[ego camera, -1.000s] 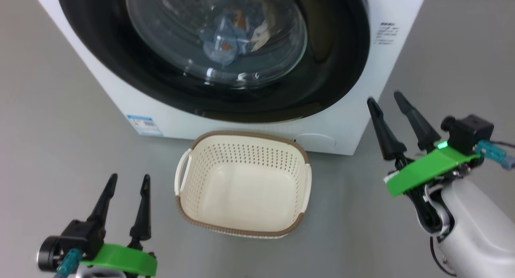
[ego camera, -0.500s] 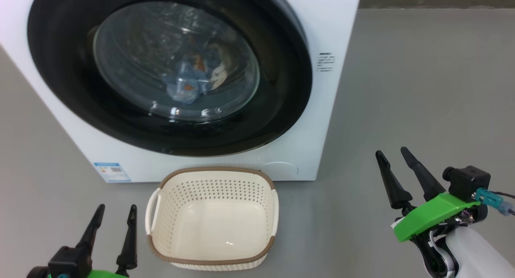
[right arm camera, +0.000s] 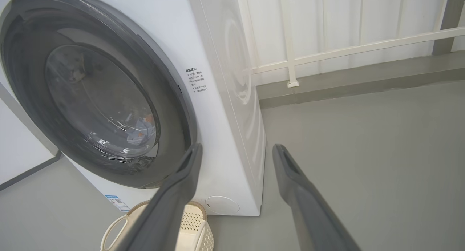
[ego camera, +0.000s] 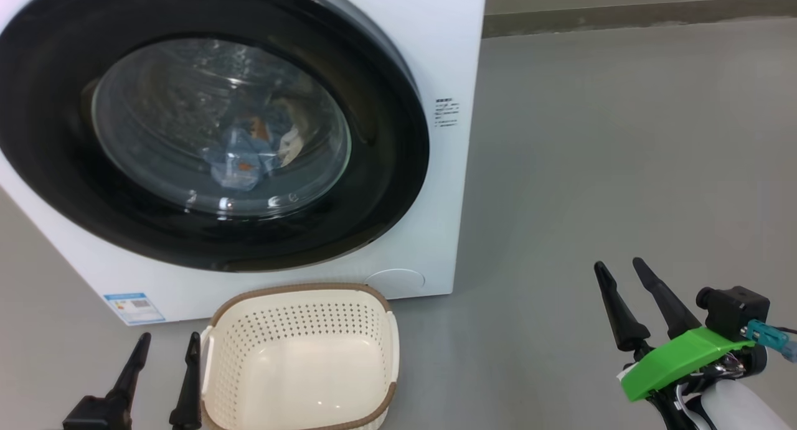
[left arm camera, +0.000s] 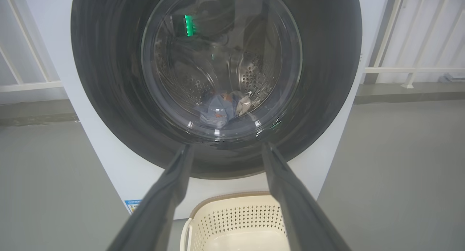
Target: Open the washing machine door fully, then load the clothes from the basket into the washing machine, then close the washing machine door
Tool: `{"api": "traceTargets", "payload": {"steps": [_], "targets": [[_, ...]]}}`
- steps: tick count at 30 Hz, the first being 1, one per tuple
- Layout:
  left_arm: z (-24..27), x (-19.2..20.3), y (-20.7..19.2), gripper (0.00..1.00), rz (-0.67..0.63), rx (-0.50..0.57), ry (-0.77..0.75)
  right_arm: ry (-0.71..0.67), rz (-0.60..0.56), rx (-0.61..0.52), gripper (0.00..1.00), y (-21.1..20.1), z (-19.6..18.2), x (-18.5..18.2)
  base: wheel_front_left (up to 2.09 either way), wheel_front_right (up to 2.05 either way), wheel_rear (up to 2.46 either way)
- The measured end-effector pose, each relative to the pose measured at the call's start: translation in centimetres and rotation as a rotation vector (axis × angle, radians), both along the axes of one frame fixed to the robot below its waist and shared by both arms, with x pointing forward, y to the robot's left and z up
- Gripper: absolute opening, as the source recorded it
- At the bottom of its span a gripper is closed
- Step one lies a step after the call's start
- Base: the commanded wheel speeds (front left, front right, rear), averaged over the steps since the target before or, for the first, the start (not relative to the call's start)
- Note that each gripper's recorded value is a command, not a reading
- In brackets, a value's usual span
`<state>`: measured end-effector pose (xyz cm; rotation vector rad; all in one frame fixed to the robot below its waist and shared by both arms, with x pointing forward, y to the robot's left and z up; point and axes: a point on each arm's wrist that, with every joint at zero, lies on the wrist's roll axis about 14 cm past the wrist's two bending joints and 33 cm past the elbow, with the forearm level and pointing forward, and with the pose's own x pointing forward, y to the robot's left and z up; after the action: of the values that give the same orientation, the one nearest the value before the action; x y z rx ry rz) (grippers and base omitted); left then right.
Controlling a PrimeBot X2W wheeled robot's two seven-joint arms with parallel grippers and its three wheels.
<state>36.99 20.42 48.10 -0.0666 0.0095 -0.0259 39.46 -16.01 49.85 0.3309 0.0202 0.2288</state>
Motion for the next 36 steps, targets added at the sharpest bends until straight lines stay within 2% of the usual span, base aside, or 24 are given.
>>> {"api": "traceTargets", "payload": {"steps": [16,36], "targets": [[-0.3,0.3,-0.2,1.00,-0.018,0.009,0.011,0.007,-0.068,0.001,1.00,-2.5,-0.4,-1.5,0.00,0.00,0.00],[-0.4,0.3,0.1,1.00,-0.009,0.009,0.013,-0.015,-0.072,0.006,1.00,-2.7,0.3,-1.3,0.00,0.00,0.00]]}}
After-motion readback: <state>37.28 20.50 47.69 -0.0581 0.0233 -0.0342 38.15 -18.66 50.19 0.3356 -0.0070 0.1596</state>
